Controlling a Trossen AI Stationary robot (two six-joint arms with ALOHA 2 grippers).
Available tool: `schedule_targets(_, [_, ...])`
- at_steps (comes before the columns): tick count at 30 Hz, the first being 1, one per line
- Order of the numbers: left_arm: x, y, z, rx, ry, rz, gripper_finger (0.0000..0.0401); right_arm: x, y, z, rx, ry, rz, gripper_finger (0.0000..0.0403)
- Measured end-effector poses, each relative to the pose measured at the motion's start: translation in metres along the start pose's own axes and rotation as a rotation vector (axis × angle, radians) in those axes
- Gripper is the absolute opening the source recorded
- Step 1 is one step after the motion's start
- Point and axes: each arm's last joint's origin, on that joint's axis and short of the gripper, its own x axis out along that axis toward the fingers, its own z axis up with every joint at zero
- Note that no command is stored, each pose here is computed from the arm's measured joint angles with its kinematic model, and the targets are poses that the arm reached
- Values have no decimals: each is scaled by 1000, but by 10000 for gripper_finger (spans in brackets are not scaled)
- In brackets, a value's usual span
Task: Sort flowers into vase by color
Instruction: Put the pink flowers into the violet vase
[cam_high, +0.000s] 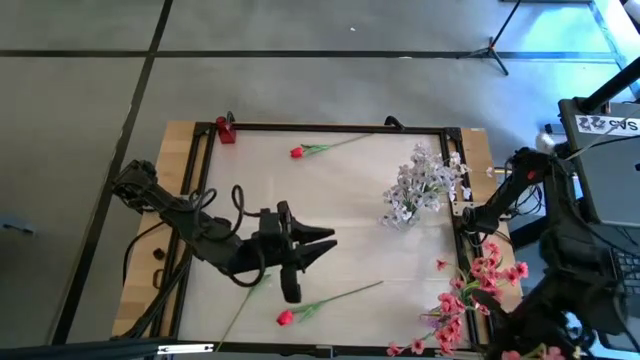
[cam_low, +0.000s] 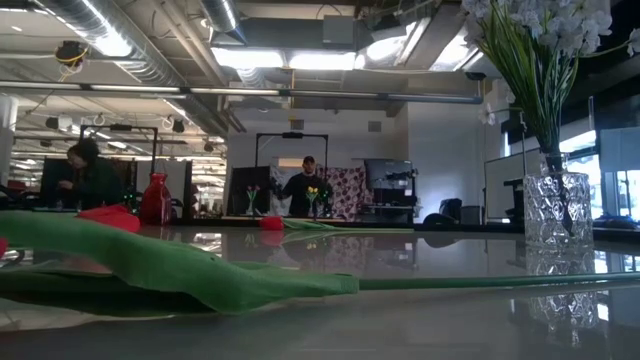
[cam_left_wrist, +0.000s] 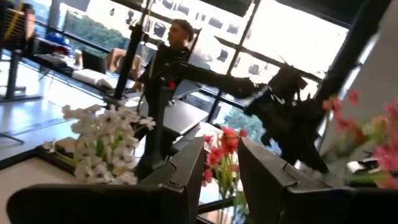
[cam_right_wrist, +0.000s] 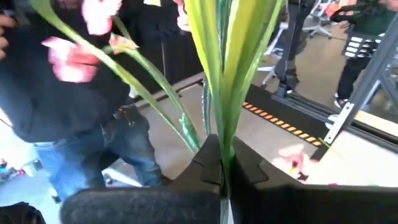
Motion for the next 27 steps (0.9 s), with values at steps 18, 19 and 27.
schedule_targets(18, [5, 7, 1, -14, -13, 56, 96, -23, -21, -70, 34, -70, -8, 2])
schedule_targets(19, [5, 7, 1, -16, -15, 62, 96, -24, -21, -71, 33, -74, -6, 2])
schedule_targets(27, [8, 10, 2, -16, -24, 88, 96, -20, -20, -84, -54, -32, 5, 2])
